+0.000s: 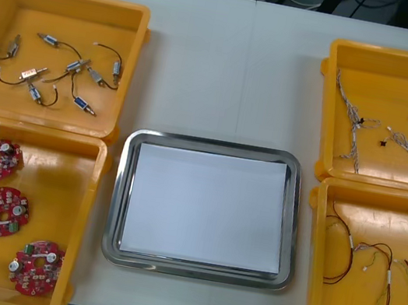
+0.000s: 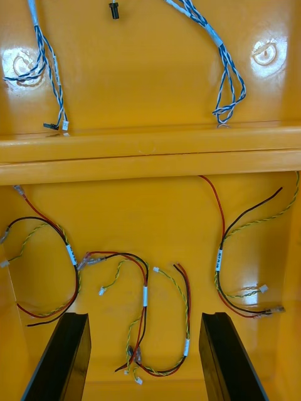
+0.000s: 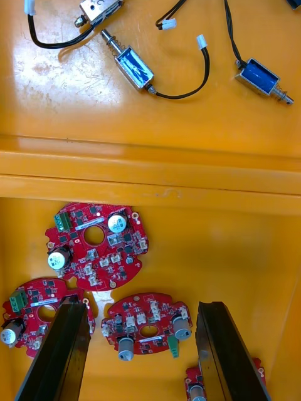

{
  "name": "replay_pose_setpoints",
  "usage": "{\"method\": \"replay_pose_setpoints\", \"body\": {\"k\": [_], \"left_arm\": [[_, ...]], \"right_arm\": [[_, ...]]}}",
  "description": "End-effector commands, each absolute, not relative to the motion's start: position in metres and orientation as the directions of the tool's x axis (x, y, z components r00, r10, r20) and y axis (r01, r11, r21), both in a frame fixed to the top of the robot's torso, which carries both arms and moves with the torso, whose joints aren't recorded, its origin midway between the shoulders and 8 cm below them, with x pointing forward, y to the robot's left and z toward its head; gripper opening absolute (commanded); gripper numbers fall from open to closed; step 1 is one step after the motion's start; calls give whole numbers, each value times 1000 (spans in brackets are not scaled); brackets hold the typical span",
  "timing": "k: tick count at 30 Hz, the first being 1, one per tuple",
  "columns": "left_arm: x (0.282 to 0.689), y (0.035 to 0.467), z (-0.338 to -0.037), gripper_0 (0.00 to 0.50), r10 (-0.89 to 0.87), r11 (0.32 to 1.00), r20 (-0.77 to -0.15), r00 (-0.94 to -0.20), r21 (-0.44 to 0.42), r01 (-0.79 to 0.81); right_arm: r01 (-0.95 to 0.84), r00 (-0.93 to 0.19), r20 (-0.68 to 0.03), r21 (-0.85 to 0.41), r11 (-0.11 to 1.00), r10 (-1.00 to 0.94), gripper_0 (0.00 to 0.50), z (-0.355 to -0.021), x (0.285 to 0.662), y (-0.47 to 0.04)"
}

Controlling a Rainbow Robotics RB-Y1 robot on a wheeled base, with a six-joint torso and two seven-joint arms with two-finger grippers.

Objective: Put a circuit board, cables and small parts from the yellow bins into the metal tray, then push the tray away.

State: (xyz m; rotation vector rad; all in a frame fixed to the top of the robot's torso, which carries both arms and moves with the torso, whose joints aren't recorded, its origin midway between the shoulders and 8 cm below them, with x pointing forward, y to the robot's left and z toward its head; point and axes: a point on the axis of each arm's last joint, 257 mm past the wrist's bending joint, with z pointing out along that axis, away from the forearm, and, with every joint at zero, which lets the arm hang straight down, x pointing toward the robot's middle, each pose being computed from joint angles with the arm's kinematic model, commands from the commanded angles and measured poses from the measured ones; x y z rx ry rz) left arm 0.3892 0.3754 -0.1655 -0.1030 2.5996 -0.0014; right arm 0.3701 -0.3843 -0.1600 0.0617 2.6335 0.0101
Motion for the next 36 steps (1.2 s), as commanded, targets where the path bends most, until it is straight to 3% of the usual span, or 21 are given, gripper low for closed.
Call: {"method": "replay_pose_setpoints", "body": {"k": [1, 36], "left_arm": [[387, 382, -160, 500, -85, 995, -514, -854, -8, -95], [387, 382, -160, 500, -85, 995, -514, -854, -8, -95]], "right_arm": [[54, -871, -489, 8, 999, 51, 500, -157, 368, -383], [54, -871, -489, 8, 999, 51, 500, -157, 368, -383]]}}
